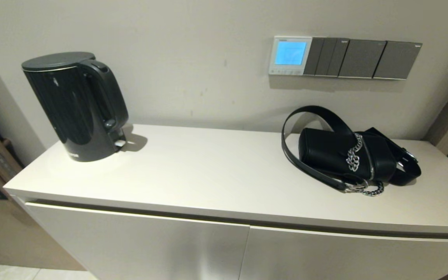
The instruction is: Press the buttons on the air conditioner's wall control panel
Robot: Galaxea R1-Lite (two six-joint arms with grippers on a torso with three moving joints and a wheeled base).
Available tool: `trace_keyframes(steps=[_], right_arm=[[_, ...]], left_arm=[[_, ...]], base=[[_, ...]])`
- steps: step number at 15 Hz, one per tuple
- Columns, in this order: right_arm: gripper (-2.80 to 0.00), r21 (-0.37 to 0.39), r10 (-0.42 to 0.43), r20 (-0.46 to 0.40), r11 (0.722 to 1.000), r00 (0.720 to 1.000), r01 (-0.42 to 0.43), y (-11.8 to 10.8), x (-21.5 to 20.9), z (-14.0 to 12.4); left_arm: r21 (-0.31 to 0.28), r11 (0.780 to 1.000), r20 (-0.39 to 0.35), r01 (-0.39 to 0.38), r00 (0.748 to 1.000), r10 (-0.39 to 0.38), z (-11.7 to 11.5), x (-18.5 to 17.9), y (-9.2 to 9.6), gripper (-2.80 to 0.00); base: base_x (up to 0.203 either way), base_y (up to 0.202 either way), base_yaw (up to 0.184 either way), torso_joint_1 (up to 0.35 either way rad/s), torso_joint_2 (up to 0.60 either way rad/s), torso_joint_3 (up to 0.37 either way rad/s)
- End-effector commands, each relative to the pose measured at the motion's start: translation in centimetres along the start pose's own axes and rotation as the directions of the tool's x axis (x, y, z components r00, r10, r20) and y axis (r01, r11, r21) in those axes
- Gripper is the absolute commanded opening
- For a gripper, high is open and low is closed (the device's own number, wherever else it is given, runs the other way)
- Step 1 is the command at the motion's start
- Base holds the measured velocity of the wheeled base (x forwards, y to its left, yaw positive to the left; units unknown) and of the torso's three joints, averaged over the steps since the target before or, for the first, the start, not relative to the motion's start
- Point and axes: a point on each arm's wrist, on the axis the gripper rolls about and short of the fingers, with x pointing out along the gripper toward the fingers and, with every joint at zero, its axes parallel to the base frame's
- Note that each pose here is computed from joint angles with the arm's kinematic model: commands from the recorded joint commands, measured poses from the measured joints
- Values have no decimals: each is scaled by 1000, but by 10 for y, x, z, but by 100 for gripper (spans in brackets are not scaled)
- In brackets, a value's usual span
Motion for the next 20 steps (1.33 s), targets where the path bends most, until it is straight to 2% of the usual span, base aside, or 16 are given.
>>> trace_keyframes(steps=[1,20], right_arm=[[-280,0,0,-4,1000,1000,0,0,0,0],[-280,0,0,-4,1000,1000,0,0,0,0]], left_arm=[[0,1000,-2,-1,1000,1,0,0,0,-280],[0,1000,-2,-1,1000,1,0,0,0,-280]], base=[[0,0,0,0,0,0],[0,0,0,0,0,0]])
